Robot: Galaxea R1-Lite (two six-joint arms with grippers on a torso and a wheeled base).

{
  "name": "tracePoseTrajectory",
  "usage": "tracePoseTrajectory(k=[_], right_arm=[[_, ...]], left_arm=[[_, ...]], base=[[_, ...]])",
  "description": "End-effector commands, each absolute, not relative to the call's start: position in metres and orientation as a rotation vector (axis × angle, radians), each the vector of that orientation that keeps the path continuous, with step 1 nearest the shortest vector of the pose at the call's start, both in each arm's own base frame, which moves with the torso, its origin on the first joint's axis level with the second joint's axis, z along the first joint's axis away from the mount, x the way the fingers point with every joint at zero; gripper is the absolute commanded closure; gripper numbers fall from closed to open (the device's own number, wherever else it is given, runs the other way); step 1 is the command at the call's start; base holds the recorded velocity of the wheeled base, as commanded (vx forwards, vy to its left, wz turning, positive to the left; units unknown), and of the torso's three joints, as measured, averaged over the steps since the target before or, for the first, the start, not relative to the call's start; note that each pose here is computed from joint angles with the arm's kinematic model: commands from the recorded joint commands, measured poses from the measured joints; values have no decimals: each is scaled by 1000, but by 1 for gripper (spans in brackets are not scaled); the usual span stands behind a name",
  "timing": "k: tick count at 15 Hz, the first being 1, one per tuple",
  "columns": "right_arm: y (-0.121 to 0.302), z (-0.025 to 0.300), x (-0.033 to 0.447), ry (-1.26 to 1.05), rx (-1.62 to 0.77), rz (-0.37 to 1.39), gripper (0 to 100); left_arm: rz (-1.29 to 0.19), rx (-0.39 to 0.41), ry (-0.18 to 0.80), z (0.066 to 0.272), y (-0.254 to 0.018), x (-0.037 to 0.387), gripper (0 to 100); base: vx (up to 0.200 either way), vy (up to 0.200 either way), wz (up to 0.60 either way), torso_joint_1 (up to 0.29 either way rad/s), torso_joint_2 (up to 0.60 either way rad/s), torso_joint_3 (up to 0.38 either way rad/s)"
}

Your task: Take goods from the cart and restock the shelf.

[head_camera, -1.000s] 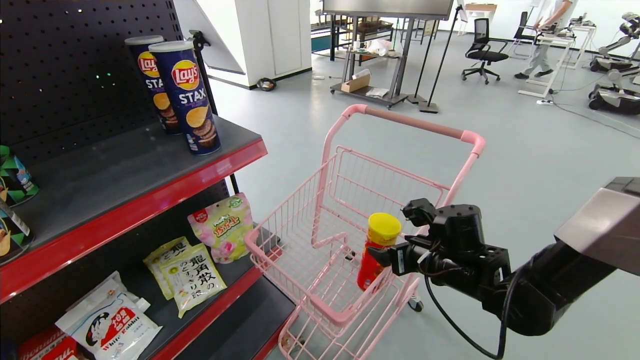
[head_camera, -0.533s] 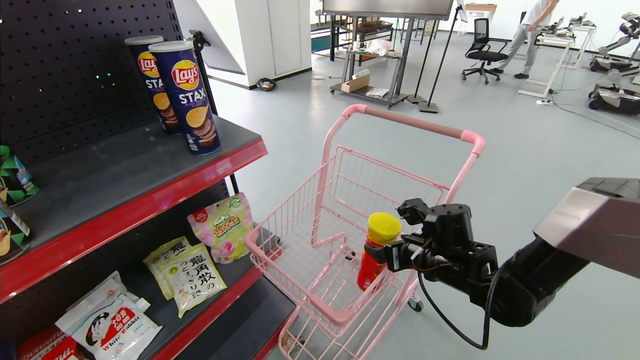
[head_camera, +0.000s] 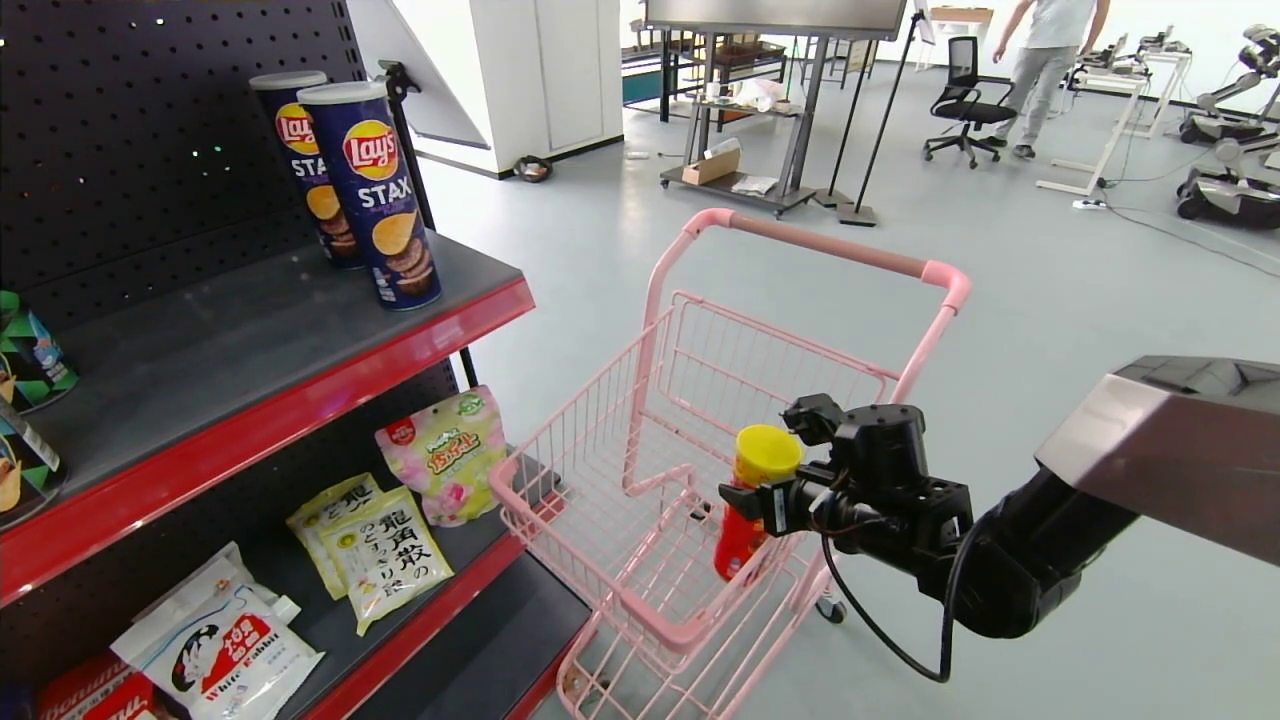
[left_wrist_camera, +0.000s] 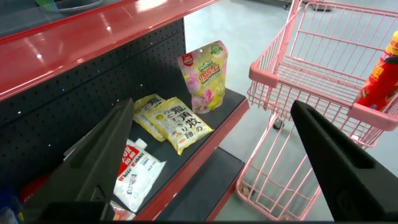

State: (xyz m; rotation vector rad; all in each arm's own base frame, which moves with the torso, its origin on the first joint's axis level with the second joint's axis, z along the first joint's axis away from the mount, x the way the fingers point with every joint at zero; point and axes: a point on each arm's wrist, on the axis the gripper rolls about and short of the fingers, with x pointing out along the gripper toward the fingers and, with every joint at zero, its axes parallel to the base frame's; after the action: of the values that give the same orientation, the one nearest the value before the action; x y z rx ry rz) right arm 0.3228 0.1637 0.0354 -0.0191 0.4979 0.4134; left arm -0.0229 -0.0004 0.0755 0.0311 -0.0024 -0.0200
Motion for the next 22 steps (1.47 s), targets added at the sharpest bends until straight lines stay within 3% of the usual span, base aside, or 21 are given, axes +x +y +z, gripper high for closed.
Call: tracePoseTrajectory(k=[1, 10, 11, 17, 20, 22], right_arm=[[164, 33, 329, 494, -17, 408, 0], [167, 27, 335, 496, -17, 407, 0], [168, 26, 336, 496, -16, 407, 100], [172, 26, 336, 489, -21, 416, 100], [176, 52, 334, 417, -24, 422, 100], [175, 92, 333, 294, -50, 436, 100]], left_arm=[[-20, 31, -2, 76, 0, -23, 0], [-20, 32, -2, 76, 0, -23, 0], [-20, 32, -2, 76, 0, -23, 0], [-20, 32, -2, 76, 0, -23, 0], [-20, 32, -2, 76, 0, -23, 0], [-20, 32, -2, 76, 0, -23, 0]], base=[[0, 0, 0, 0, 0, 0], [0, 0, 0, 0, 0, 0], [0, 0, 0, 0, 0, 0], [0, 0, 0, 0, 0, 0], [0, 0, 0, 0, 0, 0], [0, 0, 0, 0, 0, 0]])
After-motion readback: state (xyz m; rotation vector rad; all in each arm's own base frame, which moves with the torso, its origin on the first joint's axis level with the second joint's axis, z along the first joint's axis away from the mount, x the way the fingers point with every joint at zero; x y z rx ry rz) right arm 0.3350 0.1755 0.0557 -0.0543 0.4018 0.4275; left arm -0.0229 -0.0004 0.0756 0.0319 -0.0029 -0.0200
